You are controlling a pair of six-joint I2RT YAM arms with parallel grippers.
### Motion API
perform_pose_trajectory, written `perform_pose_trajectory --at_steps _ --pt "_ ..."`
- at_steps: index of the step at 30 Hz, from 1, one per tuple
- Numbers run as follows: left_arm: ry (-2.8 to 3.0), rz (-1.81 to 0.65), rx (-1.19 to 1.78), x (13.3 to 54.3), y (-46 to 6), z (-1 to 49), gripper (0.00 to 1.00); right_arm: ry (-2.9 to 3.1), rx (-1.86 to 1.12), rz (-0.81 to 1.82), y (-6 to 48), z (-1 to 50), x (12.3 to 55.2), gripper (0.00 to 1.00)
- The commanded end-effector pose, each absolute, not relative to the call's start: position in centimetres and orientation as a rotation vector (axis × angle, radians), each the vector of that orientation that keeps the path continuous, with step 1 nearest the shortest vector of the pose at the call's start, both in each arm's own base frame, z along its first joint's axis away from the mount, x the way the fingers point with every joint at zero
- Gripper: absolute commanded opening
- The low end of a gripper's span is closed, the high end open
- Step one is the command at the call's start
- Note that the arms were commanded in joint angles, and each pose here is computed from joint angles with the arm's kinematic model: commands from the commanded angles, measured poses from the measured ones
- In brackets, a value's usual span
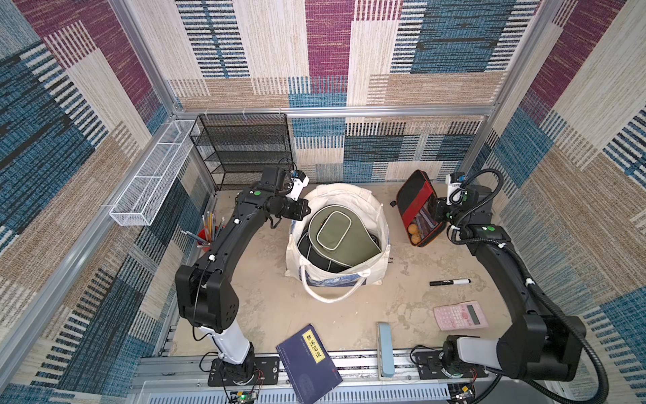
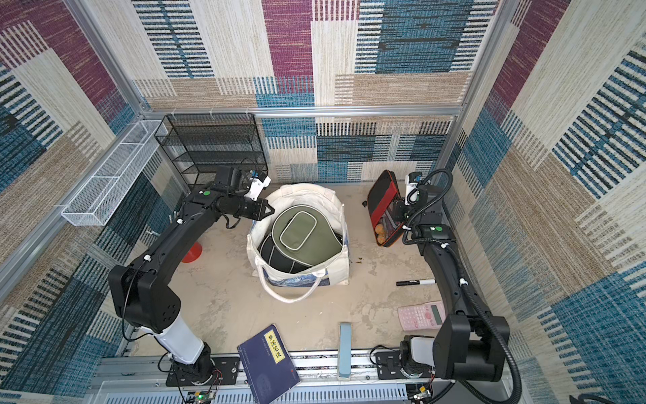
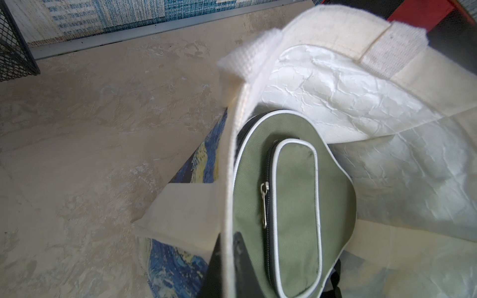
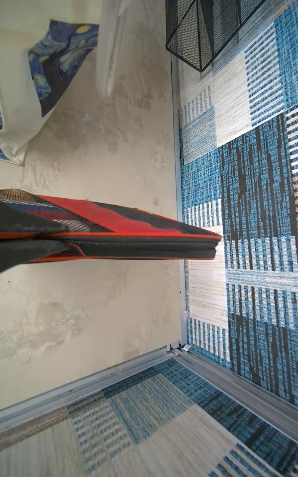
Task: Remove the ping pong set from the canvas bag
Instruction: Place the ping pong set at the corner of the board.
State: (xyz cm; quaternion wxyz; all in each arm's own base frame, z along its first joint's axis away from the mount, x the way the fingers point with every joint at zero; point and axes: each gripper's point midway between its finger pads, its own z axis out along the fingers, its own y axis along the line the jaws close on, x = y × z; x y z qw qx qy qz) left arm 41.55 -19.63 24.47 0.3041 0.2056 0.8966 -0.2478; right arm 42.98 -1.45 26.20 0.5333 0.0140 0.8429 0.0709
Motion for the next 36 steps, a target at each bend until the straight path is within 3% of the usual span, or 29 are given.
perform_pose_trajectory --at_steps 1,12,28,36 --pt "2.379 -0.708 0.539 41.3 -20.1 24.2 0.00 1.787 -0.024 0.262 -2.4 29.7 45.8 0.00" --pt "2.373 -0.717 0.556 42.0 -20.5 24.0 0.00 1.931 0.143 0.319 -11.6 18.8 48.7 0.00" --pt "2.370 -0.743 0.586 42.4 -21.0 23.7 0.00 2.139 0.279 0.266 -18.8 9.7 54.4 0.00" --pt "2.381 -0.730 0.597 42.5 -20.9 23.4 0.00 2.154 0.306 0.253 -20.8 8.3 55.7 0.00"
